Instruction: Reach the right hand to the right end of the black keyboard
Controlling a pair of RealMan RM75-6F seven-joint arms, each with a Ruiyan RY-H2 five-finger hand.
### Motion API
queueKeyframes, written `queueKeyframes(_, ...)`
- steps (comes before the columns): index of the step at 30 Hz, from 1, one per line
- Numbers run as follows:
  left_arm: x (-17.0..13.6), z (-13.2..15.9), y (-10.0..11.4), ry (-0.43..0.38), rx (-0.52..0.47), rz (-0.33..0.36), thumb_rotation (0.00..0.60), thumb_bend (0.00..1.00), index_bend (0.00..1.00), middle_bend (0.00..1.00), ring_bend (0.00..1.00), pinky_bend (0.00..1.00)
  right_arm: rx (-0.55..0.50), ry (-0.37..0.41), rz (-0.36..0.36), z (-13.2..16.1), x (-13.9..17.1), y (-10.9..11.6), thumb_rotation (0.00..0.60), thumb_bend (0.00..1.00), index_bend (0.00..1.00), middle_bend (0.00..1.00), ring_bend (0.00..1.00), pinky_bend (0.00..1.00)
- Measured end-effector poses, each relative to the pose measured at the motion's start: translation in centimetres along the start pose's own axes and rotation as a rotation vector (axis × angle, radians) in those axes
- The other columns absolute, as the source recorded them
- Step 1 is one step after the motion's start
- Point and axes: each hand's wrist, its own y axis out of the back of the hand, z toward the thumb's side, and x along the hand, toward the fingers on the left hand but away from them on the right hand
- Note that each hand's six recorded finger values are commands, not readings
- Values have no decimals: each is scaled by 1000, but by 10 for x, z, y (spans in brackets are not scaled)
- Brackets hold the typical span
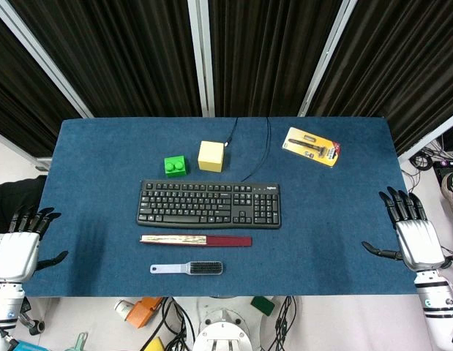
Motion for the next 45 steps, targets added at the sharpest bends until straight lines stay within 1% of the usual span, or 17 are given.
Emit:
queueKeyframes(5,0,-1,-1,3,-1,-3,600,64,226,158,88,12,4,7,15,5,-4,-2,389,228,0,0,0,0)
queueKeyframes(8,0,-1,-1,2,-1,-1,600,64,226,157,88,12,7,27,21,13,-10,-3,390,228,0,1,0,0)
queueKeyframes(9,0,-1,-1,2,-2,-1,600,63,226,158,88,12,9,35,22,16,-12,-2,389,228,0,23,1,21)
queueKeyframes(10,0,-1,-1,2,-3,0,600,63,227,158,88,12,11,46,22,21,-15,-2,389,228,0,74,32,87)
queueKeyframes(12,1,-2,0,4,-6,4,600,64,227,158,88,12,19,78,24,33,-25,-1,389,249,0,225,213,334)
queueKeyframes(13,1,-2,0,4,-7,6,600,63,227,158,89,12,22,93,28,39,-29,-1,391,299,0,306,356,483)
queueKeyframes(14,1,-3,0,4,-7,7,600,63,227,158,89,12,22,114,37,47,-35,-1,393,377,1,387,493,610)
queueKeyframes(16,1,-3,0,3,-7,7,600,63,226,158,89,12,18,147,59,61,-45,-4,396,546,23,553,707,785)
queueKeyframes(19,0,-4,0,4,-3,3,600,64,226,158,89,12,19,202,118,84,-63,-11,396,765,109,781,930,976)
queueKeyframes(20,0,-4,0,6,-3,3,600,64,227,158,89,12,23,221,148,94,-71,-15,393,823,131,827,969,996)
queueKeyframes(22,0,-6,0,13,-5,3,600,64,226,158,89,12,30,243,197,108,-83,-23,379,921,153,879,999,1000)
queueKeyframes(23,0,-6,0,16,-5,2,600,63,226,158,89,12,35,251,227,117,-91,-27,370,957,161,893,1000,1000)
queueKeyframes(25,-1,-8,-1,21,-5,-1,600,63,226,158,88,12,40,255,262,128,-103,-33,353,998,173,911,1000,1000)
queueKeyframes(31,-1,-11,-4,35,-2,-13,600,63,227,158,89,12,34,244,377,166,-140,-57,323,1000,192,923,1000,1000)
queueKeyframes(38,1,-13,-5,42,7,-20,600,64,227,158,89,12,12,259,510,217,-173,-87,319,1000,204,925,1000,1000)
queueKeyframes(41,2,-13,-5,43,8,-22,600,64,226,158,88,12,15,267,546,232,-180,-94,318,1000,207,925,1000,1000)
queueKeyframes(45,2,-13,-6,46,10,-26,600,63,226,158,88,12,31,266,575,242,-184,-102,319,1000,207,925,1000,1000)
